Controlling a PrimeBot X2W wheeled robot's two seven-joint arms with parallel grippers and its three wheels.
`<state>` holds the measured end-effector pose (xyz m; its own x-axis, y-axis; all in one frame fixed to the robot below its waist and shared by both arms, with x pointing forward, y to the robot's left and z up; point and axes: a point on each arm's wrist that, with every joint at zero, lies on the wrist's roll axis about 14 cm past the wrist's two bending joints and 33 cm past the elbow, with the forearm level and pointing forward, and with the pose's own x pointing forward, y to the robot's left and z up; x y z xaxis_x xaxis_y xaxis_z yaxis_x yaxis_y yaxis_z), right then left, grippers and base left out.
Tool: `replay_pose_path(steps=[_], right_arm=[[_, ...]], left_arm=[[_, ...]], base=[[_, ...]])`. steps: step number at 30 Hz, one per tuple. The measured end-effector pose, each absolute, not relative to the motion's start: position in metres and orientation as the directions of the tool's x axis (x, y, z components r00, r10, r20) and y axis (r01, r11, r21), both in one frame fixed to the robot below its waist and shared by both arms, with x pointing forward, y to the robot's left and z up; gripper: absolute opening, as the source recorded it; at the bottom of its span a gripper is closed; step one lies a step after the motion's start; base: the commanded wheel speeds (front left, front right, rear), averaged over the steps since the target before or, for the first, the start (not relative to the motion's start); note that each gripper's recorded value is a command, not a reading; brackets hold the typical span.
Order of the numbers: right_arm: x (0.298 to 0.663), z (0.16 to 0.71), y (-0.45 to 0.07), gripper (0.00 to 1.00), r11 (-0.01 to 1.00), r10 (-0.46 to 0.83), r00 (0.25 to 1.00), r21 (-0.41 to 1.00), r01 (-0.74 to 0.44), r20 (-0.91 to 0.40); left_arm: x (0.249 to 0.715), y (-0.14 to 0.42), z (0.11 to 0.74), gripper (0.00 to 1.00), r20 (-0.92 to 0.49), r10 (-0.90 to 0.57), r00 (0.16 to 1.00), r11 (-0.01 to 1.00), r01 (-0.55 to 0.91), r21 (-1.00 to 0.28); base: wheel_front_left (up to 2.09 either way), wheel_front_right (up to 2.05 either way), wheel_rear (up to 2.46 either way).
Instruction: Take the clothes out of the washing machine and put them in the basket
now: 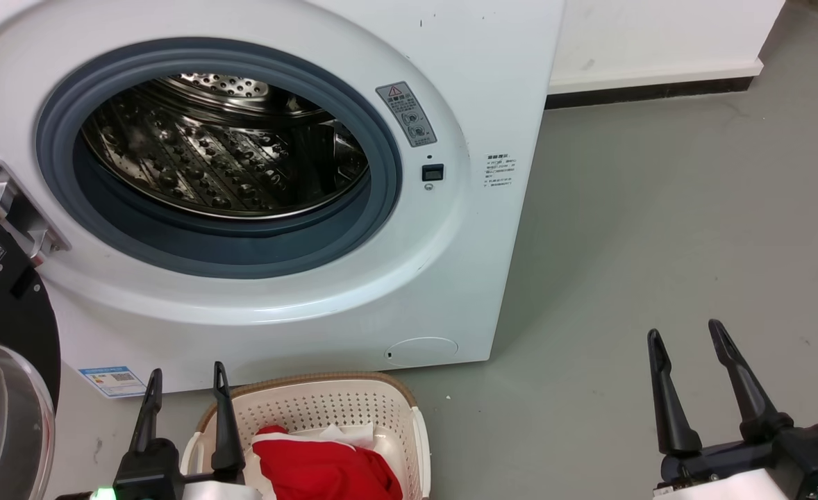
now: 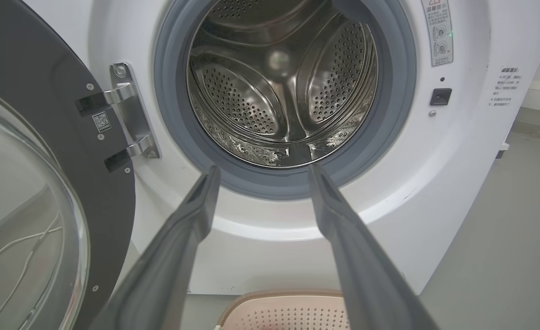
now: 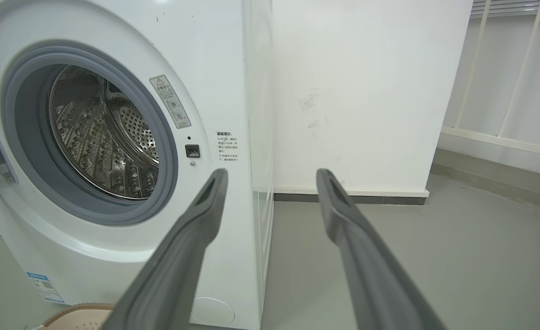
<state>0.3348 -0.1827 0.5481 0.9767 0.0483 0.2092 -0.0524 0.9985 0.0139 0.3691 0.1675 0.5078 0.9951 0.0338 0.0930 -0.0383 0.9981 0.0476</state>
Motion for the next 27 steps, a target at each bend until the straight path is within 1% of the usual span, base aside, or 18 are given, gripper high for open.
replay_pose_path(steps=[21, 22, 27], right_arm=[[0.332, 0.547, -0.181, 1.00, 0.998, 0.056, 0.977, 0.009, -0.059, 0.207], [0.332, 0.547, -0.181, 0.00, 0.998, 0.055, 0.977, 0.009, -0.058, 0.206], [0.331, 0.532, -0.180, 0.00, 0.998, 0.055, 0.986, 0.017, -0.058, 0.159]], left_arm=[[0.363, 0.171, 0.508, 1.00, 0.091, 0.047, 0.995, 0.998, -0.051, 0.044], [0.363, 0.171, 0.507, 0.00, 0.090, 0.047, 0.995, 0.998, -0.052, 0.044], [0.358, 0.171, 0.491, 0.00, 0.037, 0.049, 0.998, 0.998, -0.051, 0.049]], base=[[0.00, 0.00, 0.00], [0.00, 0.00, 0.00], [0.00, 0.00, 0.00]])
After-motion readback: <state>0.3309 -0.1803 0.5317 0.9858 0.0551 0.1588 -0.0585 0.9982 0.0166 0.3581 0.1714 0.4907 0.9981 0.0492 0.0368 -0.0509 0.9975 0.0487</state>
